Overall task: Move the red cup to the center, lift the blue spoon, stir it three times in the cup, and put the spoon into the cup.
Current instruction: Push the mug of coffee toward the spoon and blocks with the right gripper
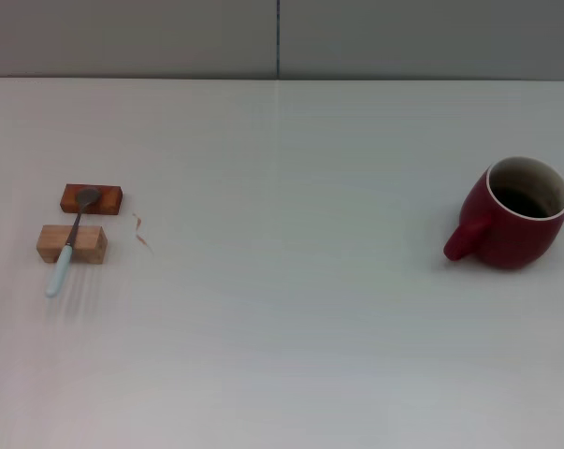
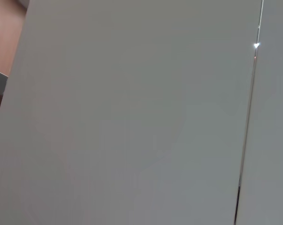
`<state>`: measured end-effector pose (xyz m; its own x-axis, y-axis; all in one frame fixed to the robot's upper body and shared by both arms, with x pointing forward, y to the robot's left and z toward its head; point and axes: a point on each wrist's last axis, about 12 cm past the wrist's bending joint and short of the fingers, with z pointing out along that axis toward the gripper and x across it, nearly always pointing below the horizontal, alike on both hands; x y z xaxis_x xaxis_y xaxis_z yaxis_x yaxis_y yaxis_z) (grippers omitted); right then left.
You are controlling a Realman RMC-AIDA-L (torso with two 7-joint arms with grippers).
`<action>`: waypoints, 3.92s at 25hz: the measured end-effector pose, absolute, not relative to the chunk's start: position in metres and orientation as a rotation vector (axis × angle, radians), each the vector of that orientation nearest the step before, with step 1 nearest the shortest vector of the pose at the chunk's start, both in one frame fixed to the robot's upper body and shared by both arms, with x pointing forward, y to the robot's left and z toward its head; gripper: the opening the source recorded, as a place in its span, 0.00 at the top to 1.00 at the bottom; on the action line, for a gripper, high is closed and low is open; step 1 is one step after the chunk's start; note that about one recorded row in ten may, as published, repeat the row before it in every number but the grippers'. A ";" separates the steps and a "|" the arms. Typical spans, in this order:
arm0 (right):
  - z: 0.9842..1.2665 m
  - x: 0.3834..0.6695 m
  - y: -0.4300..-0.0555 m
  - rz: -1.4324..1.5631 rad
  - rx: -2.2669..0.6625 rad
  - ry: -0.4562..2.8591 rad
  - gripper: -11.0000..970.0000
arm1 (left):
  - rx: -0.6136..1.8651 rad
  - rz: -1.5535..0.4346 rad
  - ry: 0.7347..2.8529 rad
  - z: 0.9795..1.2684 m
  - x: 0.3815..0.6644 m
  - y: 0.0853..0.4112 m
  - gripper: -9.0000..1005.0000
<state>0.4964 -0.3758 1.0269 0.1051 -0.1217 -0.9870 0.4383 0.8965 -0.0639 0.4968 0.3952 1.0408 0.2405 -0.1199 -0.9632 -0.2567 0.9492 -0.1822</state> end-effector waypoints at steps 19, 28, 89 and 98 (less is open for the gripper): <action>1.016 0.513 -0.336 -0.692 -0.412 1.508 0.98 | -0.323 0.087 1.317 1.044 0.501 0.393 0.16; 1.001 0.514 -0.323 -0.682 -0.610 1.576 0.98 | -0.322 0.086 1.315 1.044 0.501 0.392 0.16; 0.998 0.540 -0.231 -0.364 -0.929 1.520 0.98 | -0.312 0.073 1.280 1.048 0.501 0.390 0.16; 1.003 0.546 -0.212 -0.307 -0.981 1.482 0.98 | -0.314 0.068 1.278 1.048 0.501 0.389 0.16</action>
